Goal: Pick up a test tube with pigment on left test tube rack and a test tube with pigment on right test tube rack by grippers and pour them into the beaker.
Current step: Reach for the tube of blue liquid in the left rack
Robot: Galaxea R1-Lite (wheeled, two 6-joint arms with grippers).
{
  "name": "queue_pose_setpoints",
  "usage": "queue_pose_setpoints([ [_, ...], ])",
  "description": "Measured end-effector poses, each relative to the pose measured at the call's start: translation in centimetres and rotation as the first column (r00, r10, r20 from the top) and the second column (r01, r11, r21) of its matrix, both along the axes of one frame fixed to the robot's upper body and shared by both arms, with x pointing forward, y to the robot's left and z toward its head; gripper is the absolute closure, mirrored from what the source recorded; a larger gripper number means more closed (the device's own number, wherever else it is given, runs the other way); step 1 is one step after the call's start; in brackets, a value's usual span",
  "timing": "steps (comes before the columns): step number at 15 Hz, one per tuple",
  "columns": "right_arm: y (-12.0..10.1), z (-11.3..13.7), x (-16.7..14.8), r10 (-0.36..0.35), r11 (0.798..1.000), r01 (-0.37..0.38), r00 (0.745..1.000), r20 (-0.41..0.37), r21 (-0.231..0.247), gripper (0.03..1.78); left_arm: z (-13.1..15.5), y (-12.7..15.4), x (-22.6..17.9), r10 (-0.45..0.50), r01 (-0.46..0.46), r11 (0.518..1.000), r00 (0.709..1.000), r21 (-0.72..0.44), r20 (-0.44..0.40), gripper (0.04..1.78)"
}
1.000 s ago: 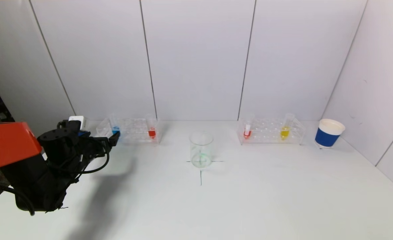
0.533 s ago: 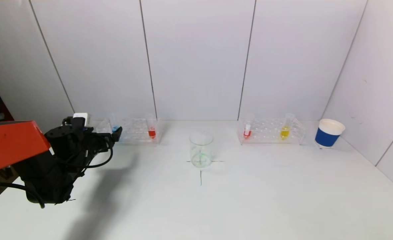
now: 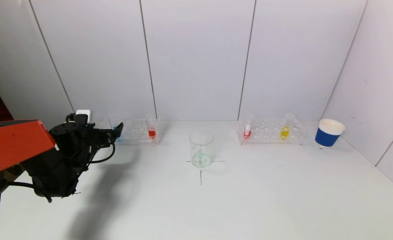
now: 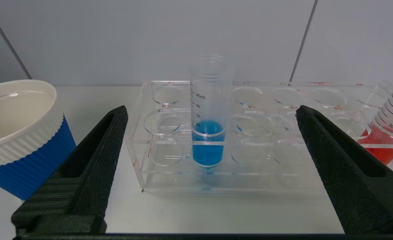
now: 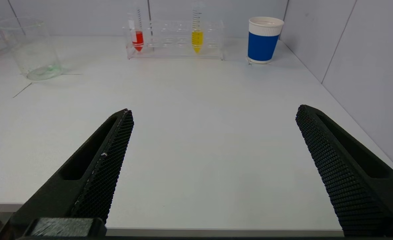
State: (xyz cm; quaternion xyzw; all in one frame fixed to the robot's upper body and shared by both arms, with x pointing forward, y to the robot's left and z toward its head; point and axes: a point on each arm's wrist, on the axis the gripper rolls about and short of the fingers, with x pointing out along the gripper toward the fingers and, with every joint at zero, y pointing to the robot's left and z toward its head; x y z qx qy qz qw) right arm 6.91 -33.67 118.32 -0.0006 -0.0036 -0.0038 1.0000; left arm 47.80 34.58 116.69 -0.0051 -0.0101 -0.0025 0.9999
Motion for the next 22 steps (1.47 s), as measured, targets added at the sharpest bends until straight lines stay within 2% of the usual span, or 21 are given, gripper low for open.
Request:
queue_pose_setpoints([
  [11, 0.0, 0.0, 0.0, 0.000, 1.000, 0.000, 1.000, 0.000, 0.000, 0.04, -0.5, 0.5, 2.9, 0.005, -0.006, 1.000, 0.998, 0.018, 0.063, 0.06],
  [22, 0.0, 0.0, 0.0, 0.000, 1.000, 0.000, 1.000, 0.000, 0.000, 0.04, -1.2, 0.4, 3.9, 0.002, -0.004, 0.999, 0.998, 0.031, 0.067, 0.06],
])
